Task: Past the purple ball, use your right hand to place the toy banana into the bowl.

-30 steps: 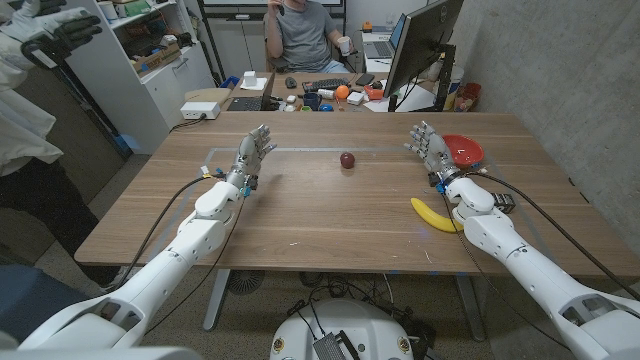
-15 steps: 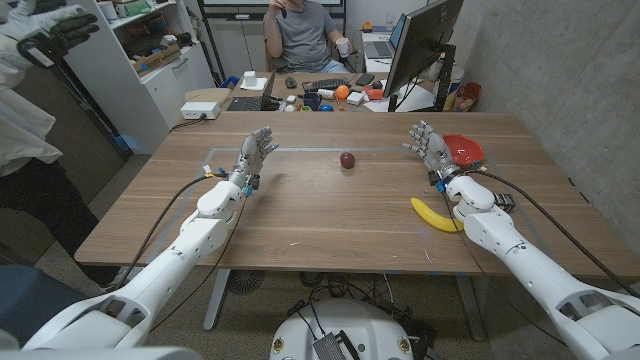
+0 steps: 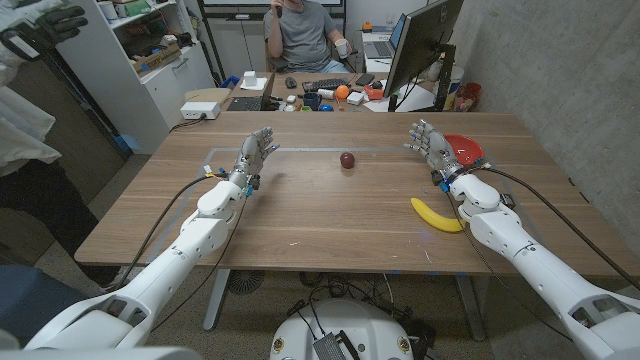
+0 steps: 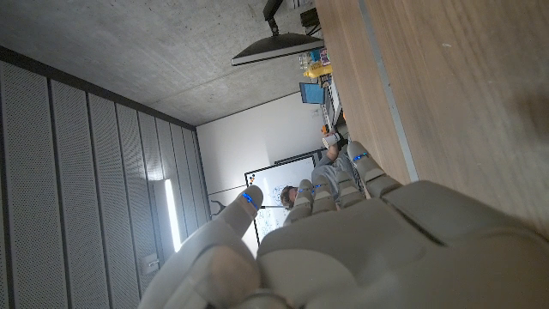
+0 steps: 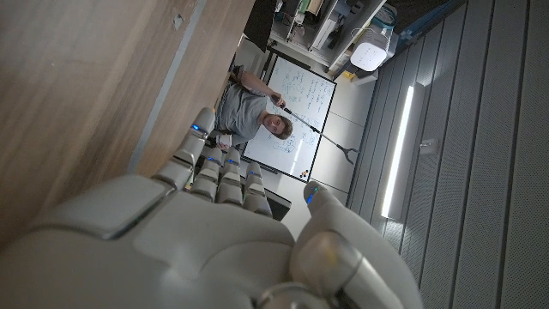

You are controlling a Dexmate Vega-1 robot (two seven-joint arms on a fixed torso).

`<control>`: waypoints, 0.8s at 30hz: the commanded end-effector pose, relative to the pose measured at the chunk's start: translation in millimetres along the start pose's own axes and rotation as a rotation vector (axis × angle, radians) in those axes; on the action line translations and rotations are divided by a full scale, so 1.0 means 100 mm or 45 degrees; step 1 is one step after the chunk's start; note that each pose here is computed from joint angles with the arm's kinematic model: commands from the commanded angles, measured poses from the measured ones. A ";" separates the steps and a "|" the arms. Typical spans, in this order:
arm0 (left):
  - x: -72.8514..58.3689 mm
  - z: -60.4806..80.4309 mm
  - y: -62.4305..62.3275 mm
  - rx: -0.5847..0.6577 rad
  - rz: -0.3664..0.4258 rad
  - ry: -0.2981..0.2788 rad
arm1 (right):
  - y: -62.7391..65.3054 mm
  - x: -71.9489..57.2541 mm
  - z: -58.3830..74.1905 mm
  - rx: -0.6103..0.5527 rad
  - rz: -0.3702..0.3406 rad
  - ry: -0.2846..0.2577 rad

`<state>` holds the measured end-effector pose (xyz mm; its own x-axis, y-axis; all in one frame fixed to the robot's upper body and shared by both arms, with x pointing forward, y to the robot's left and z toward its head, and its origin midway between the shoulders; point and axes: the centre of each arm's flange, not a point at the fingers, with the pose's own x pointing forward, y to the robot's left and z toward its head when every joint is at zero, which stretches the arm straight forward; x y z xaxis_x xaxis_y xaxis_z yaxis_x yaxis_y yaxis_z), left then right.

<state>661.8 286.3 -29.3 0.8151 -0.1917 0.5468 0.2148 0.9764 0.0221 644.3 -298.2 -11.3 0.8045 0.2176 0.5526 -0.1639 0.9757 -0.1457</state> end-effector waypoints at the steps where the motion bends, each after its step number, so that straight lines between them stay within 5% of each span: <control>1: 0.01 -0.01 0.00 0.002 -0.017 0.003 | -0.02 -0.12 0.31 -0.206 0.024 -0.031; 18: 0.06 -0.02 -0.01 0.002 -0.032 0.010 | 0.03 -0.33 0.84 -0.504 0.021 -0.154; 24: 0.08 -0.02 0.00 0.004 -0.034 0.009 | 0.05 -0.52 1.03 -0.650 -0.031 -0.190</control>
<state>666.6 285.7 -28.3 0.8146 -0.2106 0.5404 0.2298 0.9727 0.0327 580.9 -303.1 31.7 0.7464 0.2440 0.6191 0.0484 0.9080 -0.4162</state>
